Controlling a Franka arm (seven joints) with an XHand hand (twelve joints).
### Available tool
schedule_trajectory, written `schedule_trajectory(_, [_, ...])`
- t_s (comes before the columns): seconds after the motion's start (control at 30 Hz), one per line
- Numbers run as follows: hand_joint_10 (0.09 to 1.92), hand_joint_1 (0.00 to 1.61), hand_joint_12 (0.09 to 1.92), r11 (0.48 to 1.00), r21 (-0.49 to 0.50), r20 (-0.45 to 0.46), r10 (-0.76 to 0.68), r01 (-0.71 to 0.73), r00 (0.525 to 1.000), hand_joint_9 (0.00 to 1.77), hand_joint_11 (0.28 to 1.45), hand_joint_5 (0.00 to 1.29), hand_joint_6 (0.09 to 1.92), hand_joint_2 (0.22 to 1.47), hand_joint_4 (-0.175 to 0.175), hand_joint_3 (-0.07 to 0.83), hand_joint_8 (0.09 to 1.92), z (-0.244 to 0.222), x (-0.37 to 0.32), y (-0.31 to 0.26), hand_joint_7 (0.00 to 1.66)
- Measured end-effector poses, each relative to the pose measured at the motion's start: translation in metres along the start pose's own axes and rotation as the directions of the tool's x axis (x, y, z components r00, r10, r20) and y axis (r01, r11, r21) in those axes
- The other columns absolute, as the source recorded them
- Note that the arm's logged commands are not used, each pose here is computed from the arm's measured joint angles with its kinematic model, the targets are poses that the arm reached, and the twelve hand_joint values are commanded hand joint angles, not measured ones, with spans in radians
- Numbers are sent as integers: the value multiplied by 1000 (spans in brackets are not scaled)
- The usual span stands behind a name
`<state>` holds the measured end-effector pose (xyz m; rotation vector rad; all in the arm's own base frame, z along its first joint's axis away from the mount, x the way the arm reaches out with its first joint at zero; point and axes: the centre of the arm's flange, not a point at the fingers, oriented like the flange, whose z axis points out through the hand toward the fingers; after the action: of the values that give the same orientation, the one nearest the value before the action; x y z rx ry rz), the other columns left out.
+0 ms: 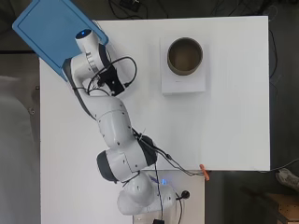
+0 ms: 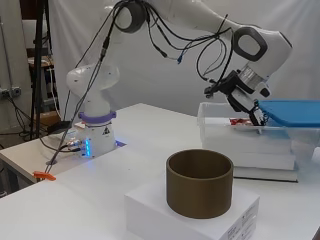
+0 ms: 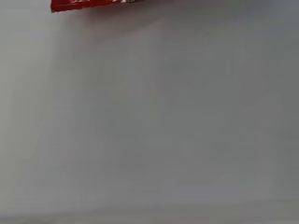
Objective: Teleoperate dual arm-hand system to remove items from a box
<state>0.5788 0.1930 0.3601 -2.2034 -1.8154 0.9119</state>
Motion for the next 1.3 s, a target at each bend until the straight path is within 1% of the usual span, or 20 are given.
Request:
schedule_trajectory(0.07, [87,278,87,1000,-19,23,-4,5,1000,151,351,175,87,1096,5,-10,87,-1,0,6,85])
schedule_trajectory(0.13, [87,287,87,998,-55,88,2,3,996,158,350,194,87,1095,6,-7,87,2,-6,8,97])
schedule_trajectory(0.2, [87,291,87,997,-74,128,3,7,992,165,351,204,87,1095,6,-6,87,3,-7,7,108])
schedule_trajectory(0.27, [87,300,87,994,-104,141,1,14,990,264,389,223,87,1088,3,-6,87,-7,-6,3,179])
schedule_trajectory(0.37, [87,289,87,980,-199,121,10,14,993,258,381,234,87,1048,6,-17,87,-36,-11,-7,202])
schedule_trajectory(0.43, [87,265,87,961,-277,117,29,5,993,293,393,222,87,1020,-1,-17,87,-42,-11,-19,232])
schedule_trajectory(0.53, [87,244,87,941,-336,110,4,34,994,389,430,279,87,985,-5,-7,87,-17,-8,-41,329])
schedule_trajectory(0.67, [87,240,87,919,-380,92,-71,101,993,414,439,300,87,977,-6,-2,87,29,-9,-71,356])
schedule_trajectory(0.7, [87,241,87,911,-398,81,-85,111,993,417,440,302,87,976,-7,-2,87,34,-10,-77,359])
schedule_trajectory(0.77, [87,328,87,892,-436,56,-107,121,993,349,417,173,87,930,-23,-18,87,34,-11,-84,257])
schedule_trajectory(0.8, [87,351,87,889,-441,48,-115,124,992,325,409,130,87,913,-28,-23,87,32,-10,-86,222])
schedule_trajectory(0.87, [87,365,87,890,-436,34,-131,133,991,312,403,97,87,899,-32,-23,87,30,-9,-90,203])
schedule_trajectory(0.93, [87,399,87,899,-417,33,-133,134,991,317,404,118,87,902,-30,-17,87,36,-8,-93,208])
schedule_trajectory(1.03, [87,422,87,924,-363,33,-114,118,993,323,405,153,87,911,-32,-8,87,48,-8,-88,219])
schedule_trajectory(1.17, [87,432,87,930,-362,-22,-68,55,997,360,427,235,87,926,-46,1,87,11,-16,-63,280])
schedule_trajectory(1.3, [87,449,87,948,-318,-20,-38,30,999,367,443,243,87,920,-49,-2,87,12,-16,-34,285])
